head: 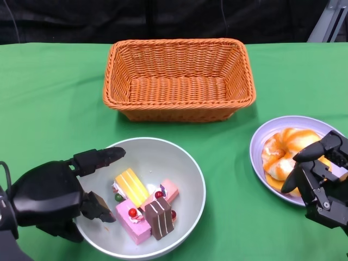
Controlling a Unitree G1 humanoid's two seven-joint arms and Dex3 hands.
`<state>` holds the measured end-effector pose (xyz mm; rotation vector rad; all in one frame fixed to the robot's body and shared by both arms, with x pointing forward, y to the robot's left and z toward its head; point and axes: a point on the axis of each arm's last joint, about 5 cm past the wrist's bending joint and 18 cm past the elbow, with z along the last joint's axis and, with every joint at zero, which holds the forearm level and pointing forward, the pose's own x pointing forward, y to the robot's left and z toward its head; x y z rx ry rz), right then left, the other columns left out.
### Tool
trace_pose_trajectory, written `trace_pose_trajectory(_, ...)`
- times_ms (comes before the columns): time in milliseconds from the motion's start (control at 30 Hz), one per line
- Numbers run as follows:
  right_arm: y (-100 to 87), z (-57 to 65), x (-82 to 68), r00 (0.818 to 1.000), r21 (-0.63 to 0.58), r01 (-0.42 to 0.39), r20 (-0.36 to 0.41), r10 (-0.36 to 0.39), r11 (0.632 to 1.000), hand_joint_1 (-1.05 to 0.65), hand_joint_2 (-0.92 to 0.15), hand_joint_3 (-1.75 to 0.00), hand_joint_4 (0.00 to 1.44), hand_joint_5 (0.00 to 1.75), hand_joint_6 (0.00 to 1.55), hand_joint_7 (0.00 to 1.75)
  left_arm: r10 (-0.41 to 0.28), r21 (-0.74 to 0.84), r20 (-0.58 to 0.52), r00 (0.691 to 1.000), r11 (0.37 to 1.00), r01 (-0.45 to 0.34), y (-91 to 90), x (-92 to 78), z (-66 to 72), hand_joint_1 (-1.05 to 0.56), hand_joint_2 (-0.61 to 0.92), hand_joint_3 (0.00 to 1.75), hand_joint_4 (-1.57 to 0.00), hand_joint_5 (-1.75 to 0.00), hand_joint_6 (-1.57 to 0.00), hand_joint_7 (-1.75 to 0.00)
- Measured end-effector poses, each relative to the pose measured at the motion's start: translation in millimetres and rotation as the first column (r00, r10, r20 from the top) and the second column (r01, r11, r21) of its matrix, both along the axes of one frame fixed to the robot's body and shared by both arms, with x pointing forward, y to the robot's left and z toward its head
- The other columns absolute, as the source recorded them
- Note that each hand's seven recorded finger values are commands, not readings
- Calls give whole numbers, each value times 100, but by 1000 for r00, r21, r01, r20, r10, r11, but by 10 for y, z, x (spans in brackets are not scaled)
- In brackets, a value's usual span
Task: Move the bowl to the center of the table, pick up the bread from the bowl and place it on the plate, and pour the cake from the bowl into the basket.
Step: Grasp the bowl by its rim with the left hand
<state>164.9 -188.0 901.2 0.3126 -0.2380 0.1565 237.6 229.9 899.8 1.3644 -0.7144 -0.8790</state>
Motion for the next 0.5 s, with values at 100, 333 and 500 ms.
trace_pose_trajectory(100, -2, 0, 0, 1000, -1, -2, -1, 2, 1000, -9, -58, -100, 71, 160, 63, 125, 8, -11, -9, 1000, 1000, -8, 9, -12, -42, -37, 81, 0, -111, -2, -98, -2)
trace_pose_trajectory(333, -2, 16, -3, 1000, -2, 5, 1, -5, 1000, -10, -58, -100, 70, 161, 63, 128, 6, -68, 17, 1000, 998, -5, 9, -16, -143, -20, 76, 0, -118, -47, -124, -7)
trace_pose_trajectory(500, -4, 13, -14, 1000, -1, 5, -4, -5, 1000, -10, -59, -99, 69, 160, 62, 127, 2, -85, 44, 999, 996, 1, 4, -15, -200, -15, 80, 0, -72, -169, -84, -118)
